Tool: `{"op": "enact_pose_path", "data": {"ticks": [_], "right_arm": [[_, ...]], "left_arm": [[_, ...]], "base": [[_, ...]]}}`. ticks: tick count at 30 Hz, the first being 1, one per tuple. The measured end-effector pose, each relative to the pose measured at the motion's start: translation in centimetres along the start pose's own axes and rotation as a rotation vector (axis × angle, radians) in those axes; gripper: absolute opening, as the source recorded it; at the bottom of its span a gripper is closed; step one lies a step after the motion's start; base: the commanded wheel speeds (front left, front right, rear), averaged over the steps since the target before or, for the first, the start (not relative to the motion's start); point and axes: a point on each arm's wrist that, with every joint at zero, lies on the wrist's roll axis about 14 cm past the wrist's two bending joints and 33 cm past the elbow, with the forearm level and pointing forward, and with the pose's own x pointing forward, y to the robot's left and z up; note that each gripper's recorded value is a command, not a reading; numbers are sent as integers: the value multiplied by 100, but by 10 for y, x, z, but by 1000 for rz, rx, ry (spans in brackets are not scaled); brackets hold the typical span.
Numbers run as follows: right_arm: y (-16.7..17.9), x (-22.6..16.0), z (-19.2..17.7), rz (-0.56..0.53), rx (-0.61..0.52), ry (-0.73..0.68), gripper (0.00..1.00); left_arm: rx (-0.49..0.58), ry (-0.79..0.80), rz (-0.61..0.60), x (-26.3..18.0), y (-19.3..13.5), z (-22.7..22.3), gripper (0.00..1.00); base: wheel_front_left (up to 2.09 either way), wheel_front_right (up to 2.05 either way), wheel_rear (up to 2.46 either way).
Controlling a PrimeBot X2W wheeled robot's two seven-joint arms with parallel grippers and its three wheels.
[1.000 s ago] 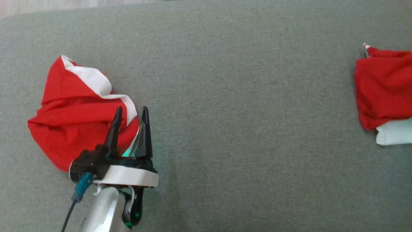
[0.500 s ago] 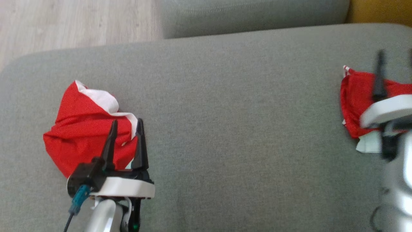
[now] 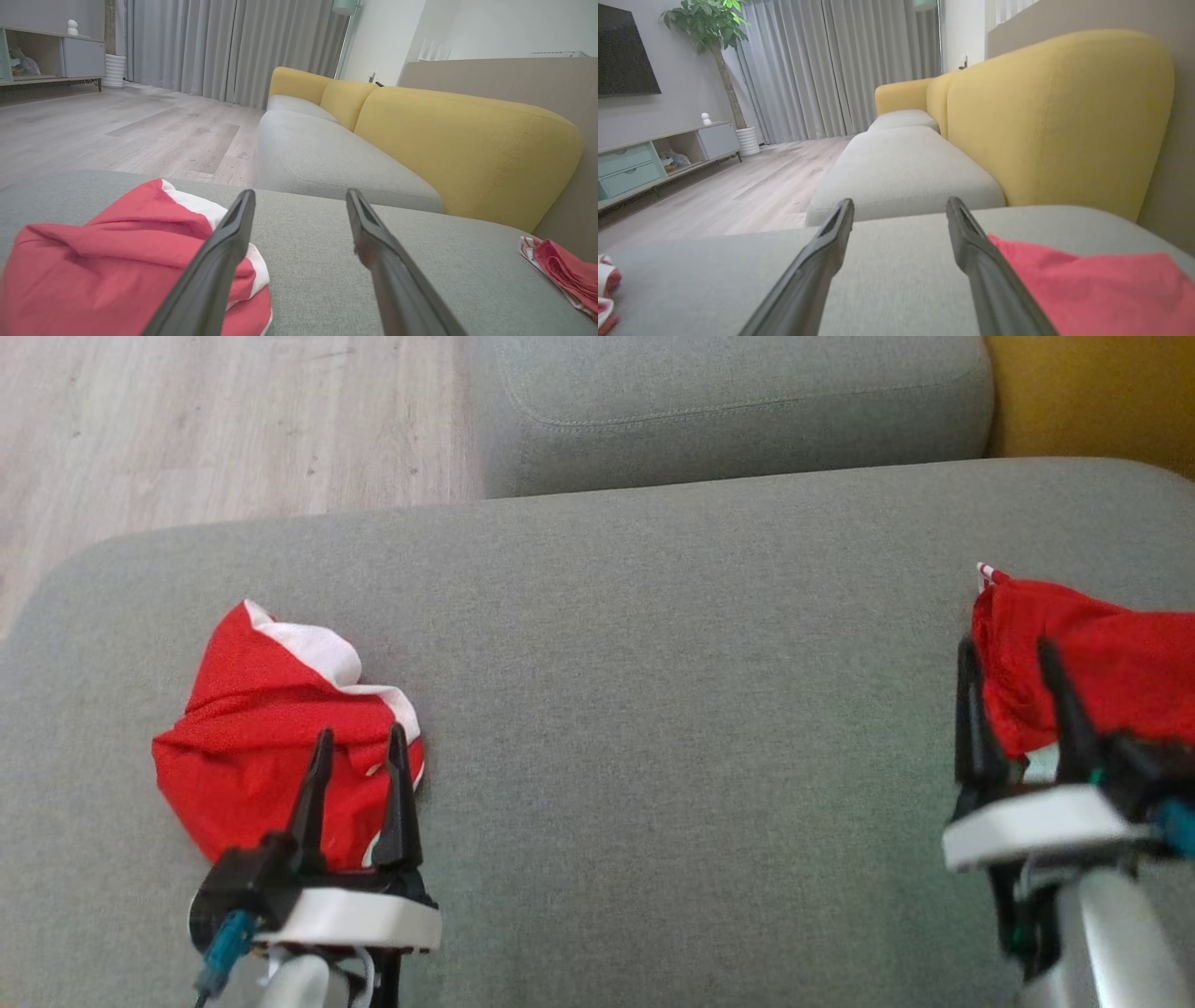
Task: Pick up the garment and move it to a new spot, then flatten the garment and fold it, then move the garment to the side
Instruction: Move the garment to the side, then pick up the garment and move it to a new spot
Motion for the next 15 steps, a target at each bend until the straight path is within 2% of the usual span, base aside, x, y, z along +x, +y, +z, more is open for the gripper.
{"op": "enact_pose_path", "data": {"ticks": [5,15], "right_arm": [[3,-30,-33,-8,62,69,100],[-2,-36,-33,-26,78,51,100]], "left_arm": [[-7,16,17,-8,2,-6,100],[-13,13,19,-8,0,-6,100]], "base": [[0,0,0],[0,0,0]]}}
